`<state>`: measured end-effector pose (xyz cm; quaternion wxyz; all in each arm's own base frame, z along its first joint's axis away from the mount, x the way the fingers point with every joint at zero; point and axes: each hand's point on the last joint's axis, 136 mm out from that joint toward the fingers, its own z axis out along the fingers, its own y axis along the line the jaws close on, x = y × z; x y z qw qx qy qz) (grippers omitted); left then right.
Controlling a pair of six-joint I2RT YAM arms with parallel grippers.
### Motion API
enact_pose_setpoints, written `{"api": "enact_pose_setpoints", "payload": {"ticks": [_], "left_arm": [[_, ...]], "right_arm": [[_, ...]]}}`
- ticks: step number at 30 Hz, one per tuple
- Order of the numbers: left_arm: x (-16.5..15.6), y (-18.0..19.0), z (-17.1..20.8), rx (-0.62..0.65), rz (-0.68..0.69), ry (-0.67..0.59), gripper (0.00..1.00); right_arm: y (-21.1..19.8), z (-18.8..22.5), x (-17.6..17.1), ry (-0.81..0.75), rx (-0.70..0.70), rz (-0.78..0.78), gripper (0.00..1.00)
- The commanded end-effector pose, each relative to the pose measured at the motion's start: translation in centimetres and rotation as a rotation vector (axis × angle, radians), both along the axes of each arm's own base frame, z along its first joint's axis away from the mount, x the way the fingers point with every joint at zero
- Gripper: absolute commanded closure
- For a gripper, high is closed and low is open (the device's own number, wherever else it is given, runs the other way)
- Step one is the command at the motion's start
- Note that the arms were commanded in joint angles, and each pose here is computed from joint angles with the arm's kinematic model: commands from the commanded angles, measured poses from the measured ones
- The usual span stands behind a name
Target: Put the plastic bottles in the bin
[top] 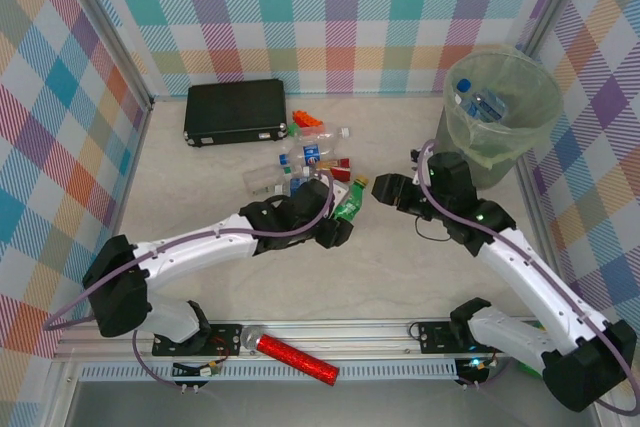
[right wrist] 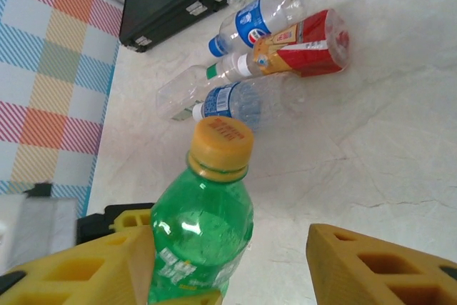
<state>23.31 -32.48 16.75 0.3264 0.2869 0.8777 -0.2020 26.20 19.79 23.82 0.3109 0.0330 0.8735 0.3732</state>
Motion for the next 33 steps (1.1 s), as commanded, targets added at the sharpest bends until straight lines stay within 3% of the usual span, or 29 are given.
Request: {"api": "enact_pose_setpoints", "payload": {"ticks": [1,18,21,28,33], "left_arm": [[-0.4,-0.1,2.0,-0.044,0.005,-0.054,0.45],[-2.1,-0.4,3.8,-0.077,-0.027,-0.089,0.45],[-2.2,-0.5,4.0,-0.082,-0.030,-0.093,0.45],[-2.2,-0.7,4.1,-0.085,-0.033,-0.090,0.45],[-2.3,-0.9,4.6,-0.096,-0.036,-0.094,0.45]], "right_arm": [[2.0,2.9,0.5,-0.036,0.100,0.063,0.43],[3.5,3.7,1.7,0.016,0.200,0.116,0.49],[3.6,3.3,1.7,0.033,0.206,0.117,0.55],[3.7,3.2,1.5,0.033,0.213,0.126,0.58],[3.9,3.2,1.4,0.042,0.219,0.142,0.57]]}}
